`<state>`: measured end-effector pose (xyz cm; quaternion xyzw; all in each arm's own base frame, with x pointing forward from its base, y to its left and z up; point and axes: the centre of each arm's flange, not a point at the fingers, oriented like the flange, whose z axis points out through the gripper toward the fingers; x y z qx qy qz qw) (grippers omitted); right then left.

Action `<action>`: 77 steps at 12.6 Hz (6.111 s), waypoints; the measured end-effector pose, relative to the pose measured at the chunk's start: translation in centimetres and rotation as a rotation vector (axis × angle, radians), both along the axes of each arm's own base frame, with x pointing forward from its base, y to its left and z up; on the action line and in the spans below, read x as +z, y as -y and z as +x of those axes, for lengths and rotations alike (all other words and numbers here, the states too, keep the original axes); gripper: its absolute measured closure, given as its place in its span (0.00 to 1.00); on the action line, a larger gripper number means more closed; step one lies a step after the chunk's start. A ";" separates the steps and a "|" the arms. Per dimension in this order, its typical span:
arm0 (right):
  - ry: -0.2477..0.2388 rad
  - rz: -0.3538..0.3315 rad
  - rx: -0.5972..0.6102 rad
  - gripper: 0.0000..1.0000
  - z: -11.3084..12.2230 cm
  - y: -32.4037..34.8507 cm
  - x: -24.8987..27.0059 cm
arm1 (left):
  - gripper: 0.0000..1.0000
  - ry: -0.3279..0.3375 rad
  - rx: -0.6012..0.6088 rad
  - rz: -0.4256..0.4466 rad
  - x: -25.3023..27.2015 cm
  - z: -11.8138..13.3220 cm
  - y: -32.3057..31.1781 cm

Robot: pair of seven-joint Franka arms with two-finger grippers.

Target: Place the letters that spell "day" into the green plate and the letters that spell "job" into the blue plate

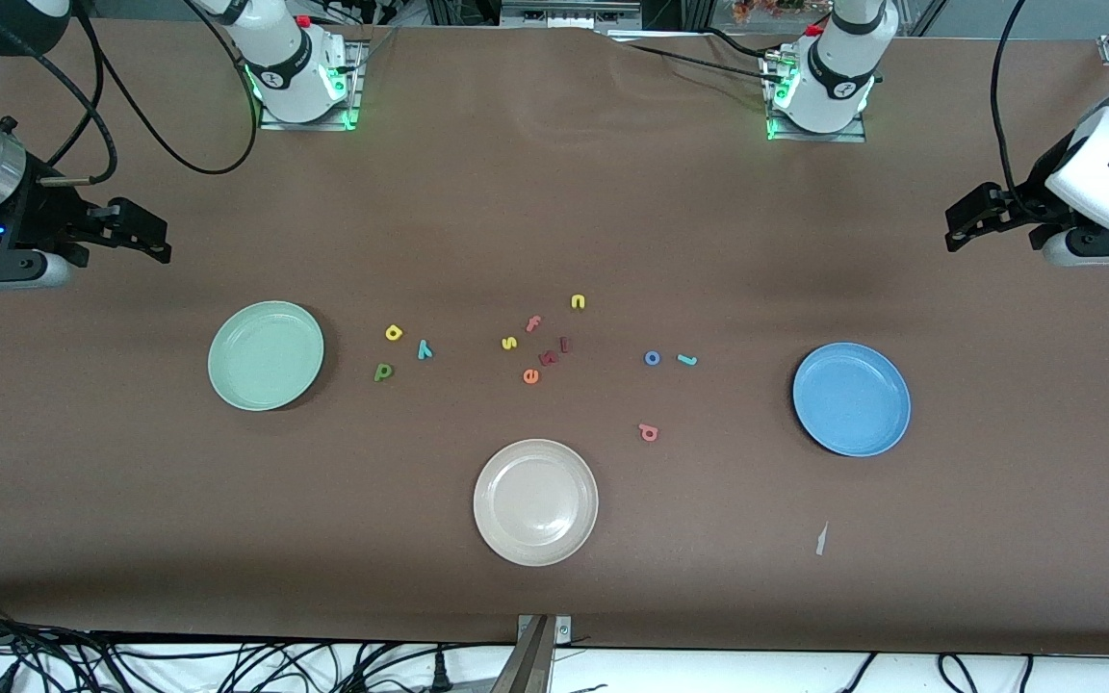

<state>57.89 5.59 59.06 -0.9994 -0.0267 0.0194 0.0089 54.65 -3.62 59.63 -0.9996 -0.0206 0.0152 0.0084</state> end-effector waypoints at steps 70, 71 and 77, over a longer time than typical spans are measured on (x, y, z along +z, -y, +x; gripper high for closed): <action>0.114 0.037 -0.219 0.04 -1.6 -16.2 -42.2 | 0.65 0.094 -0.403 -0.134 -42.0 10.7 31.2; 0.116 0.036 -0.217 0.05 -1.6 -16.3 -42.2 | 0.65 0.067 -0.405 -0.123 -41.6 10.5 31.0; 0.124 0.032 -0.222 0.38 -1.4 -15.9 -41.8 | 0.65 -0.046 -0.494 0.088 -31.5 10.6 26.8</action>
